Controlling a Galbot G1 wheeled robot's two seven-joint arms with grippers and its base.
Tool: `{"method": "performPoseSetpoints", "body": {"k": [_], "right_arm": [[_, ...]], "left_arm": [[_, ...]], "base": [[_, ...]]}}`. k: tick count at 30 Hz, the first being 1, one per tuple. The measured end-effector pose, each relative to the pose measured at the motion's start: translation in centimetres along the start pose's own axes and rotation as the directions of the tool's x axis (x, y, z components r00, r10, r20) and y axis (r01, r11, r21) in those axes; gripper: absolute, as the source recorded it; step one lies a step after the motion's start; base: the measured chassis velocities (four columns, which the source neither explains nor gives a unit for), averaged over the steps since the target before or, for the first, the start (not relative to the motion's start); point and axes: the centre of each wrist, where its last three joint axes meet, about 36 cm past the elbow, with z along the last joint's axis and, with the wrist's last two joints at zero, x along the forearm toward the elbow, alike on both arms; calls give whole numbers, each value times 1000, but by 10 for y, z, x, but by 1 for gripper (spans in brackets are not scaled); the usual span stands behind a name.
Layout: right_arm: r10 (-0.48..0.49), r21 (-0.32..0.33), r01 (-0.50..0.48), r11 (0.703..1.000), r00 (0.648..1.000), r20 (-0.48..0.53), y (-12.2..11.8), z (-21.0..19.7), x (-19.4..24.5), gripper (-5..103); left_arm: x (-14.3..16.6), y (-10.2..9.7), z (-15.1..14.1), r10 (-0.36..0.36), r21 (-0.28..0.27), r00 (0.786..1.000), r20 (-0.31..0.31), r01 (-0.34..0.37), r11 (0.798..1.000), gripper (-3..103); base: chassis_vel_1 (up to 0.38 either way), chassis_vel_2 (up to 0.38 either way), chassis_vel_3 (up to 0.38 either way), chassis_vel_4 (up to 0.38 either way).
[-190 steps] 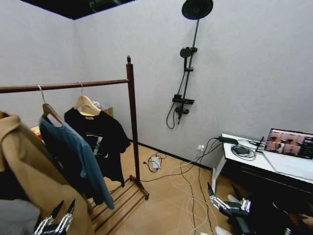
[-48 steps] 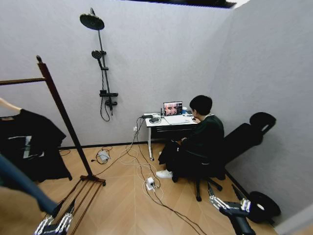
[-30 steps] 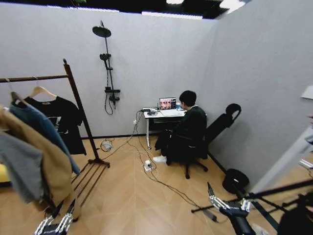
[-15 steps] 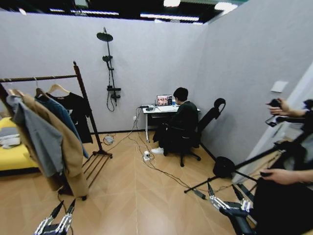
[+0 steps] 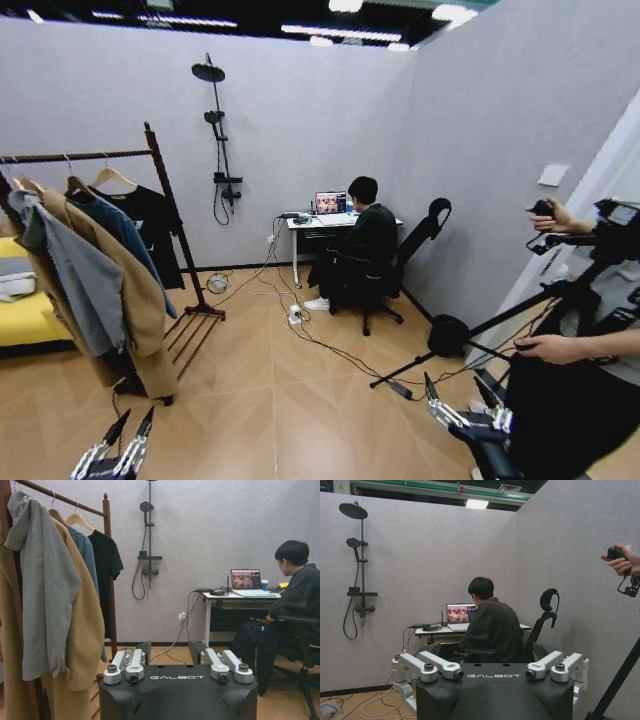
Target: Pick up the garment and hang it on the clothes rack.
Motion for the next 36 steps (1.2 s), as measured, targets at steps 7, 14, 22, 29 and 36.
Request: {"method": "performPoseSetpoints", "body": {"k": [7, 14, 22, 29, 36], "right_arm": [[0, 0, 0, 1000, 1000, 0, 0, 0, 0, 100], [0, 0, 0, 1000, 1000, 0, 0, 0, 0, 100], [0, 0, 0, 1000, 1000, 0, 0, 0, 0, 100], [0, 0, 0, 1000, 1000, 0, 0, 0, 0, 100], [0, 0, 0, 1000, 1000, 0, 0, 0, 0, 100]], "left_arm": [[0, 0, 0, 0, 0, 1000, 0, 0, 1000, 46], [0, 0, 0, 0, 0, 1000, 0, 0, 1000, 46], [0, 0, 0, -1, 0, 1000, 0, 1, 1000, 46], [0, 0, 0, -1, 0, 1000, 0, 1, 1000, 46], [0, 0, 0, 0, 0, 1000, 0, 0, 1000, 46]], "base": [[23, -11, -5, 15], [22, 26, 33, 21], [24, 31, 24, 24], [4, -2, -4, 9], [91, -84, -86, 96]]}}
